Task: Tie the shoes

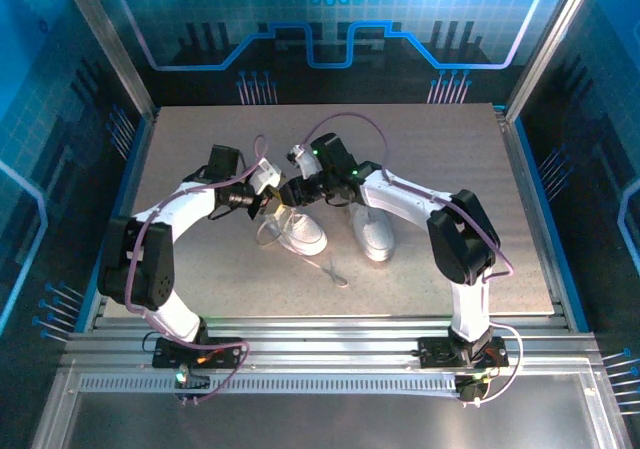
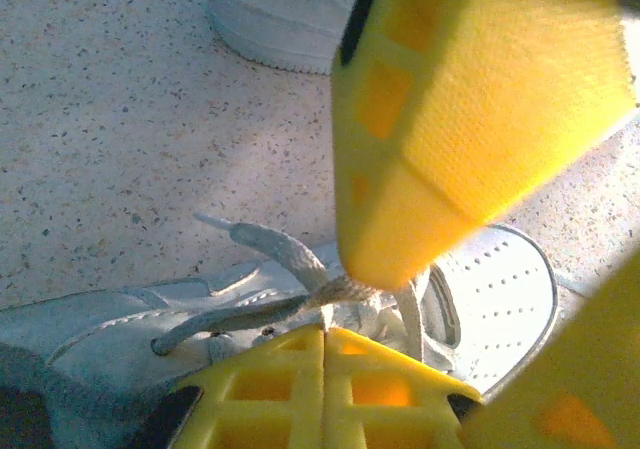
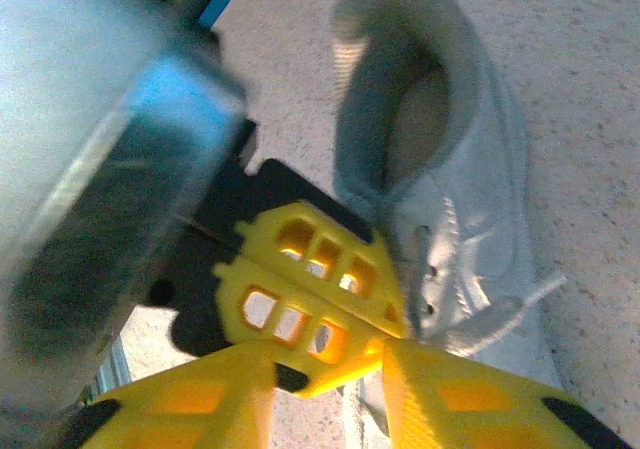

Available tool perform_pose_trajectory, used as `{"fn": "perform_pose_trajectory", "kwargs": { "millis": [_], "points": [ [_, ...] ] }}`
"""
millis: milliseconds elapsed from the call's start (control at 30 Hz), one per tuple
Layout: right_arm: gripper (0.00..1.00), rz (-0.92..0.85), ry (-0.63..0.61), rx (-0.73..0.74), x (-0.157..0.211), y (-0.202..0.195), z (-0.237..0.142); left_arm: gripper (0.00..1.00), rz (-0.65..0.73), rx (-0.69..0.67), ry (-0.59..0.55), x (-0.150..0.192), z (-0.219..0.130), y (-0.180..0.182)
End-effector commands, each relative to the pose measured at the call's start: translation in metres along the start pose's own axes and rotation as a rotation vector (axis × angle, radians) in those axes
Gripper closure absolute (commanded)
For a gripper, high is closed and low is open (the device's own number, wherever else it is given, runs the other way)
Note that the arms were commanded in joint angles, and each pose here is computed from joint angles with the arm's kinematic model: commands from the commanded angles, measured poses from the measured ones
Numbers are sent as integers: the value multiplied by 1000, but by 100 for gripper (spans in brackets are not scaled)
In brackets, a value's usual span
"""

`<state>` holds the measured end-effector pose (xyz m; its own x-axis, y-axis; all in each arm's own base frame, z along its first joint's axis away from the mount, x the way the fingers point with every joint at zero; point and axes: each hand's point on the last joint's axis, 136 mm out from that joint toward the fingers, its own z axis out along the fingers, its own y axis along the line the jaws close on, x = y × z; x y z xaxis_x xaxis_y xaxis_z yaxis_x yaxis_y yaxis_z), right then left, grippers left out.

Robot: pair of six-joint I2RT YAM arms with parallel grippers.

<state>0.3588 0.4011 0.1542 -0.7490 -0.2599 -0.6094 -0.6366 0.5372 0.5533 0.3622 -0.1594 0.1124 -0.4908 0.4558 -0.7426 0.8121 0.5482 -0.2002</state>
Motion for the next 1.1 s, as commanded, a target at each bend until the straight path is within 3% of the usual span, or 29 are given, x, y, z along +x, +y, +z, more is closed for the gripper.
{"fn": "perform_pose_trajectory", "kwargs": {
  "millis": [0, 333, 800, 1067],
  "points": [
    [58, 39, -56, -35, -12, 0, -20, 100, 40, -18, -25, -7, 3, 5],
    [54, 191, -57, 81, -14, -42, -23, 100, 42, -23, -20, -7, 4, 6],
    [53, 306, 2, 34, -4, -51, 19, 100, 56, -18, -14, -5, 6, 5],
    [57, 348, -24, -106, -15, -35, 31, 100, 61, -22, -7, -4, 6, 5]
  ]
}}
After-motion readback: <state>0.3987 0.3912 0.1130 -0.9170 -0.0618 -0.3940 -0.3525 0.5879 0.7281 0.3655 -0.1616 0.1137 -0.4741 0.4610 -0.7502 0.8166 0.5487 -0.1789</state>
